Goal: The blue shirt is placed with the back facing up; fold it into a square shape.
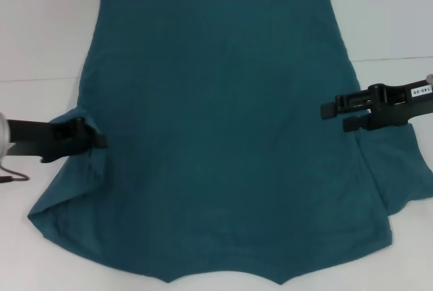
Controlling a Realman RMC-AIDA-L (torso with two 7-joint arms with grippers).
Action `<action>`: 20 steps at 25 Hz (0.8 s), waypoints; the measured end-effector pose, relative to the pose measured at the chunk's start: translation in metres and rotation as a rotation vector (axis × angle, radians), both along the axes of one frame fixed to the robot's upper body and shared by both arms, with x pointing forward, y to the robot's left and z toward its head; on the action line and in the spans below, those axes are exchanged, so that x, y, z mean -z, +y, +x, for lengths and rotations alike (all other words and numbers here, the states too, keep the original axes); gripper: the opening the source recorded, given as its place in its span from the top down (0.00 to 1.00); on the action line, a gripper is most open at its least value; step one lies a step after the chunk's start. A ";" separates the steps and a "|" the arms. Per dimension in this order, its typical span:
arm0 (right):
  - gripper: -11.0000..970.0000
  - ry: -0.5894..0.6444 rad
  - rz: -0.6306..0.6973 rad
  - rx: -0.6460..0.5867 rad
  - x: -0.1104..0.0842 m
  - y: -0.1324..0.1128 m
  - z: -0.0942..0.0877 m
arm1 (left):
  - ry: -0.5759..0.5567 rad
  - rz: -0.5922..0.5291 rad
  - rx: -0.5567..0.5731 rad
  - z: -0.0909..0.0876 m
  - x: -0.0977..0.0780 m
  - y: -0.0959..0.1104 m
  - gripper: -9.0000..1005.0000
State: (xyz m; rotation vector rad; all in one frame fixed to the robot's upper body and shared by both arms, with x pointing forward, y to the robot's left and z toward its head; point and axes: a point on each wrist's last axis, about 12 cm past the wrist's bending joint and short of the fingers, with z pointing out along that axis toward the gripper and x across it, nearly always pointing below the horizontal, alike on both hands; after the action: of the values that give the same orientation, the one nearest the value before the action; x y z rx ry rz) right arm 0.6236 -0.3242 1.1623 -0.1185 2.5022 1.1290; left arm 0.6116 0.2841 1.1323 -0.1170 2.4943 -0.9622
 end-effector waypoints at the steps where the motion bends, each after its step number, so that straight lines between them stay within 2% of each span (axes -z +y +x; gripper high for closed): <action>1: 0.11 0.000 0.000 0.000 0.000 0.000 0.000 | 0.000 0.004 0.007 0.002 0.001 -0.005 0.99; 5: 0.11 0.001 0.000 0.001 0.001 0.000 0.000 | 0.006 0.031 0.044 0.007 0.006 -0.021 0.99; 11: 0.11 0.004 -0.002 0.003 0.002 -0.001 -0.001 | -0.015 0.089 0.088 0.013 0.007 -0.033 0.99; 17: 0.11 0.003 -0.004 0.008 0.002 -0.004 -0.002 | -0.118 0.193 0.179 0.018 0.001 -0.040 0.98; 20: 0.11 0.002 -0.005 0.010 0.002 -0.004 -0.003 | -0.198 0.283 0.249 0.019 -0.001 -0.048 0.98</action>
State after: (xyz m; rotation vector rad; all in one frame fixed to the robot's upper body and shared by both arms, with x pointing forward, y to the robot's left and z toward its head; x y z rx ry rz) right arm 0.6210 -0.3282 1.1598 -0.1063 2.5050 1.1202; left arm 0.6306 0.2361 1.1333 0.3686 2.4656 -0.6634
